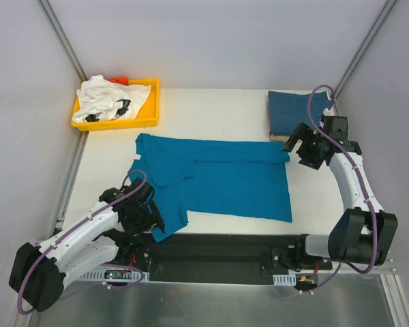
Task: Fold and stack the t-shirts
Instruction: Grap the side of the flattened tshirt closest away from the robot with both arms
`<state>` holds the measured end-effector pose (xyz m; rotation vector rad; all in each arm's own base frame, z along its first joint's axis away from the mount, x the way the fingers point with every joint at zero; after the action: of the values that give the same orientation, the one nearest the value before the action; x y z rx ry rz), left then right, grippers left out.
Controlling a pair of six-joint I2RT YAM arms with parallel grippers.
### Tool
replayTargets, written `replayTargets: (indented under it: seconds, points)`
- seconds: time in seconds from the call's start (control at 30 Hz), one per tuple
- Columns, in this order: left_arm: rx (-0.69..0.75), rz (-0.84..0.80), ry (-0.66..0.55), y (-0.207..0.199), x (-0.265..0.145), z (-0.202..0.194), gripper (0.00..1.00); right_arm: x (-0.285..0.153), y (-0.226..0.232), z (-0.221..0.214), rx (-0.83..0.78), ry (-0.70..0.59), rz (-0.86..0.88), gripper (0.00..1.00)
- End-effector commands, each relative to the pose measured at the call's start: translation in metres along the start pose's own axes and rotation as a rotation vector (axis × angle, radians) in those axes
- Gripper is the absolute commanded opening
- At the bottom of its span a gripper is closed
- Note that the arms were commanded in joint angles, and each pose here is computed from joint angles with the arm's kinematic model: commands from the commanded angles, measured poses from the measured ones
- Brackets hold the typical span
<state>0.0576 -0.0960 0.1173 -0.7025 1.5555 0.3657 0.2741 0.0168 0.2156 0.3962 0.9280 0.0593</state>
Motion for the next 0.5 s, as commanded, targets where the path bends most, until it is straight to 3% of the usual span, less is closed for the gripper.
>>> replayTargets:
  seconds: [0.0,0.27,0.47]
  points:
    - [-0.045,-0.005,0.022,-0.002,0.011,-0.002,0.75,0.003,0.005,0.009,-0.014,-0.012,0.053,0.96]
    - [-0.021,-0.01,-0.046,-0.02,0.029,0.013,0.51,0.004,0.006,0.009,-0.026,-0.003,0.071,0.96]
    - [0.0,0.032,-0.115,-0.015,0.043,0.022,0.48,0.009,0.005,0.008,-0.02,0.017,0.074,0.96]
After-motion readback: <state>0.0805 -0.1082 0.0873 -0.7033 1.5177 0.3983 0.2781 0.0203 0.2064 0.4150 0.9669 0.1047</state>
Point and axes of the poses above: each gripper's point midway between its finger pads, its own x axis out along the fingers, its own y axis along the line the jaws close on, z = x × y, the point moved 8 cm from there along -x, back along the fingers, and after that the axes turned 11 degrees about -x, right-handed, at the moved point
